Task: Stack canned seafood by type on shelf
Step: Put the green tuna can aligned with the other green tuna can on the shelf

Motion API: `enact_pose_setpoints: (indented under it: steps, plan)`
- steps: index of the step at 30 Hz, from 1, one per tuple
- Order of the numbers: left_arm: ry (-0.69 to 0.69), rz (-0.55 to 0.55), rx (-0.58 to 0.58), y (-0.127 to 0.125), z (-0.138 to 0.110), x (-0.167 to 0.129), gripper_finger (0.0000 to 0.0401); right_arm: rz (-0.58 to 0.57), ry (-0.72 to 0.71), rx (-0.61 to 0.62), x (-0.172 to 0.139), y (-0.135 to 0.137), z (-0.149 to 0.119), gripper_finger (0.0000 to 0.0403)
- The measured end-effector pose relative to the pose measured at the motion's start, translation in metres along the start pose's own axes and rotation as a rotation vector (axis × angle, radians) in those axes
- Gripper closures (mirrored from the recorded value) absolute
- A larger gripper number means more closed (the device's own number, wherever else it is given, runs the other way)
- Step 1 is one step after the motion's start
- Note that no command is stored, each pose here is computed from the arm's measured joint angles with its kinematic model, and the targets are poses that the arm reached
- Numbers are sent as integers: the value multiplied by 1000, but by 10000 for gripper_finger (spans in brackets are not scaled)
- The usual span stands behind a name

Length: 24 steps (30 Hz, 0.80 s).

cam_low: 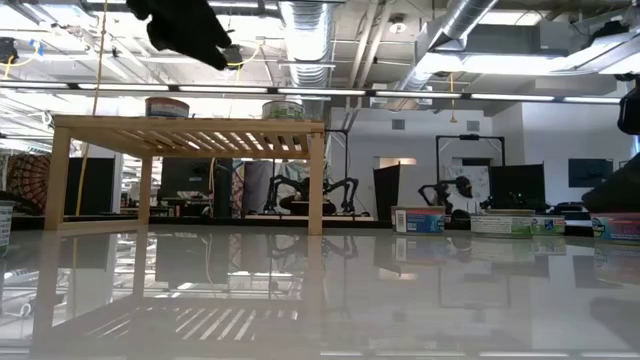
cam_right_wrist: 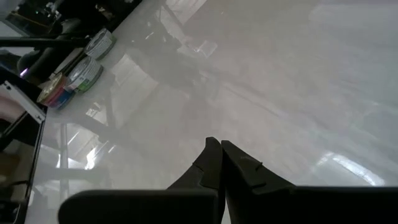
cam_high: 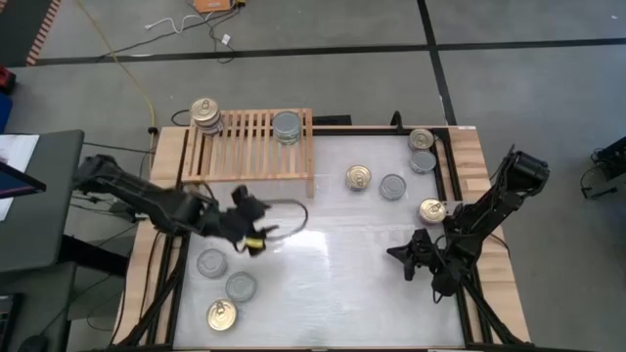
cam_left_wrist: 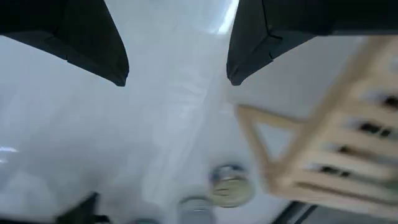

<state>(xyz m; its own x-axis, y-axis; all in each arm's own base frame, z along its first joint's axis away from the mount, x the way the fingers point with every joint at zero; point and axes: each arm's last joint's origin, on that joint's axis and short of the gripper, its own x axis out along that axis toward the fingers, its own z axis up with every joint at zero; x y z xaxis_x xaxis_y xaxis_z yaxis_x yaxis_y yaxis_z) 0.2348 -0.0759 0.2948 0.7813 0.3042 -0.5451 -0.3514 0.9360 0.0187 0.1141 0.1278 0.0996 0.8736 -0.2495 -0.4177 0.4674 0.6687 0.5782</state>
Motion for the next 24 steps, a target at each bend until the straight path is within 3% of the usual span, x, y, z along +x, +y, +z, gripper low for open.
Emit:
enact_pose_setpoints:
  steps: [6,9,15,19,24]
  plan:
    - [51,0,-26,-36,-32,36,140,2,-17,50,4,3,3,368]
    - [70,-5,21,-55,-49,59,140,10,-23,76,6,6,4,368]
    - [59,-92,127,-92,-81,99,140,-10,-49,-55,9,5,7,368]
    - [-7,-138,167,-107,-91,117,140,-43,-93,-60,18,6,14,370]
    - [-11,-128,181,-110,-103,135,140,-91,-141,-212,39,40,38,392]
